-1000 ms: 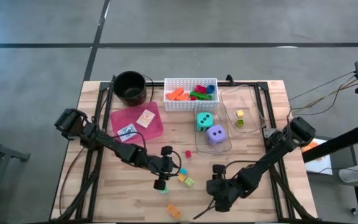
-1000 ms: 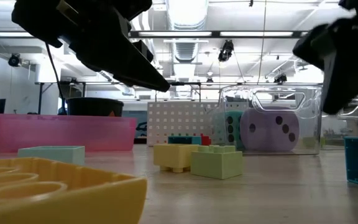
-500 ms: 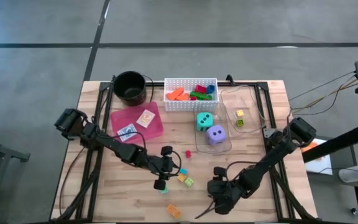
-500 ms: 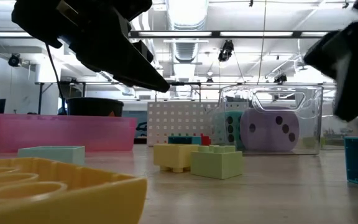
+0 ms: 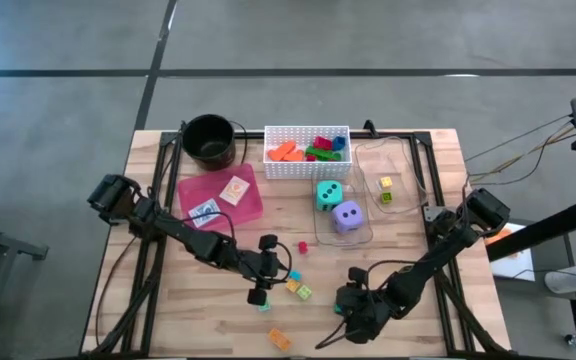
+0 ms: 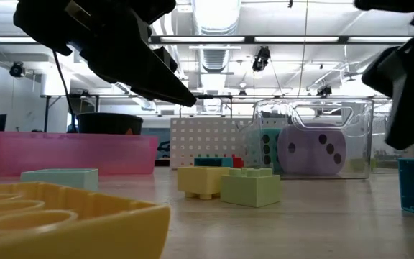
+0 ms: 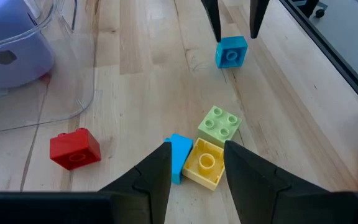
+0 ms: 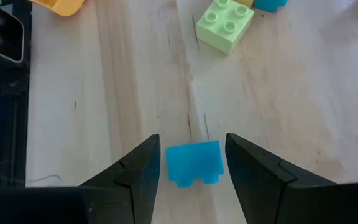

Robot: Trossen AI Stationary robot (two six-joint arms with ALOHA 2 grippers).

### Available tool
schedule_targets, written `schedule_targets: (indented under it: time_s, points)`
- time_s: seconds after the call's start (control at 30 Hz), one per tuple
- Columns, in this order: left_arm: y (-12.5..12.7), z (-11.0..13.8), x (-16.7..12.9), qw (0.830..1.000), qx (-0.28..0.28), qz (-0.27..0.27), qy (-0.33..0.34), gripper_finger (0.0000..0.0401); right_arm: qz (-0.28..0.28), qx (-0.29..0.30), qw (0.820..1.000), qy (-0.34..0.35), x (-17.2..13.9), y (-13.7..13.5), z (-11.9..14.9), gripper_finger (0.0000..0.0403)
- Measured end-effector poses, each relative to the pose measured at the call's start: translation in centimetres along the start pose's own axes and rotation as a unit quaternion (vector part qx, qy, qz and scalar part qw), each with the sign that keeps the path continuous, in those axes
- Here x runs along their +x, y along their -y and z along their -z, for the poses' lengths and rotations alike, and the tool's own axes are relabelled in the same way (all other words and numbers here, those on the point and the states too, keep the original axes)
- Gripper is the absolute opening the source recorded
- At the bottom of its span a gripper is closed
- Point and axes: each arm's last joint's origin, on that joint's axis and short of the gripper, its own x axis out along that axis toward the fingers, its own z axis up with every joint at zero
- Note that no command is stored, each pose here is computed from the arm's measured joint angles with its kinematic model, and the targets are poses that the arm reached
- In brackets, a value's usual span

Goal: Pick & Place Toys
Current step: Put the right small dark blue game piece into the right transparent bin

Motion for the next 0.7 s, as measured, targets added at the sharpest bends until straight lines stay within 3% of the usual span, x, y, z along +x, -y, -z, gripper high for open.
schedule_targets:
  time_s: [0.2,0.5,0.7]
  points:
    - [0.0,0.0,0.0,1.000,0.000,0.000,0.000,0.0149,-0.005,0.005,1.000,-0.002,0.2,0.2,0.3,0.0190]
    - [0.0,0.0,0.0,1.000,0.000,0.000,0.000,0.0149,-0.019,0.006,1.000,0.001,0.4,0.2,0.8,0.0276]
    - [0.0,0.0,0.0,1.000,0.000,0.000,0.000,0.0149,-0.008,0.002,1.000,-0.009,0.9,1.0,1.8,0.0304]
